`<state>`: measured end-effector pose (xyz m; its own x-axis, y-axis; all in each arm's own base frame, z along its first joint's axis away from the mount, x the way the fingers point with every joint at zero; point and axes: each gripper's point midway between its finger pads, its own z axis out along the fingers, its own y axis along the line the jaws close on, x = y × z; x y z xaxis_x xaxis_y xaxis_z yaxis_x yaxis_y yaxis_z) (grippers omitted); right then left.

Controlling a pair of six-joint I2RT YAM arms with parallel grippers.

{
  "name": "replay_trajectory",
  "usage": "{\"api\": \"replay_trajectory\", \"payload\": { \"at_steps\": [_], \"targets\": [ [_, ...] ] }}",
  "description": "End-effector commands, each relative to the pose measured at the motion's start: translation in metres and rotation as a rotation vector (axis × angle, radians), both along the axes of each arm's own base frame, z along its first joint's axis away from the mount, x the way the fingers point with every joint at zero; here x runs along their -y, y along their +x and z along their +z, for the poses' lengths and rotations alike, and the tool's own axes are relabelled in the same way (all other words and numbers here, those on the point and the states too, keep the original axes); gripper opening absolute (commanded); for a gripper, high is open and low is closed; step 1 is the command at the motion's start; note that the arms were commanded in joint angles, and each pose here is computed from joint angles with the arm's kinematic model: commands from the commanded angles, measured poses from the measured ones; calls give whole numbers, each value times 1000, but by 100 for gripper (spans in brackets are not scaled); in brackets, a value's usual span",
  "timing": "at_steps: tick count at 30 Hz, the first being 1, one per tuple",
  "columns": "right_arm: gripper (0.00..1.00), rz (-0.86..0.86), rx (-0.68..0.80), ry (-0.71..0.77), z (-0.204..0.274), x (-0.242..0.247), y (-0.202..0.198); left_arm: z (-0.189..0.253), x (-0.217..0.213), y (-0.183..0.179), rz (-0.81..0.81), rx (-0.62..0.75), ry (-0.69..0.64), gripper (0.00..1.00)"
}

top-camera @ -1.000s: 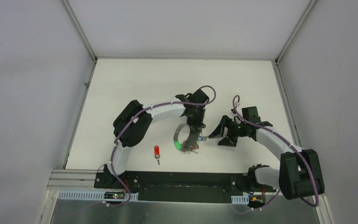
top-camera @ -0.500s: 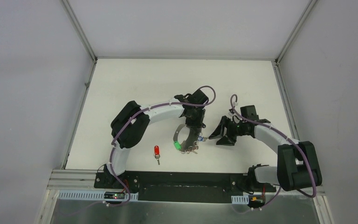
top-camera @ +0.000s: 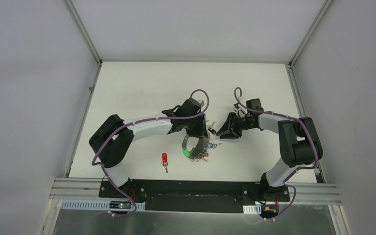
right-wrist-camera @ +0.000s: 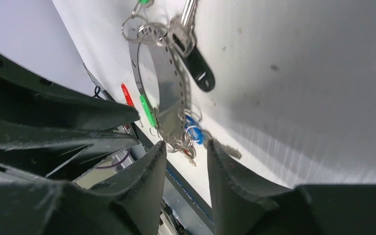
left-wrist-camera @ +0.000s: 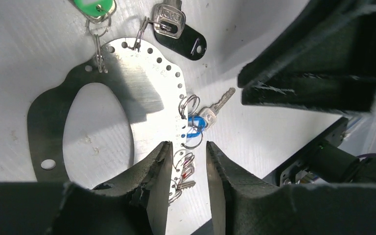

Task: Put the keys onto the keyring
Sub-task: Pick up the keyring from the center of the board.

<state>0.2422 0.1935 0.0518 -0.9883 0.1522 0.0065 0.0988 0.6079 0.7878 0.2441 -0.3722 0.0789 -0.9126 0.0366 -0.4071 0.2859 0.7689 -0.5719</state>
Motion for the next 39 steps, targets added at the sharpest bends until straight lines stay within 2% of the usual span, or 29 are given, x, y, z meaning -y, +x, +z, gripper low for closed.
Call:
{"api": "replay_trajectory", "payload": {
  "at_steps": [1,6,16,28,31,35,39],
  "targets": [
    [36,63,41,61,2,-18,15,41,17,12,-2,95,-198,33],
    [34,100,21,43,-15,-30,11,30,28,5,-75,53,-204,30],
    [33,127,23,37,-32,-42,15,3,21,2,-57,-15,-127,18],
    [35,122,128,-43,-24,-35,28,-20,16,-1,-21,-79,-73,4],
    [34,134,113,-20,-23,-39,27,-20,16,2,-13,-72,-63,6],
    [33,136,84,11,-22,-42,23,-15,17,5,-21,-50,-70,22],
    [33,123,71,5,-22,-40,18,-10,21,4,-47,-33,-102,29]
  ]
}}
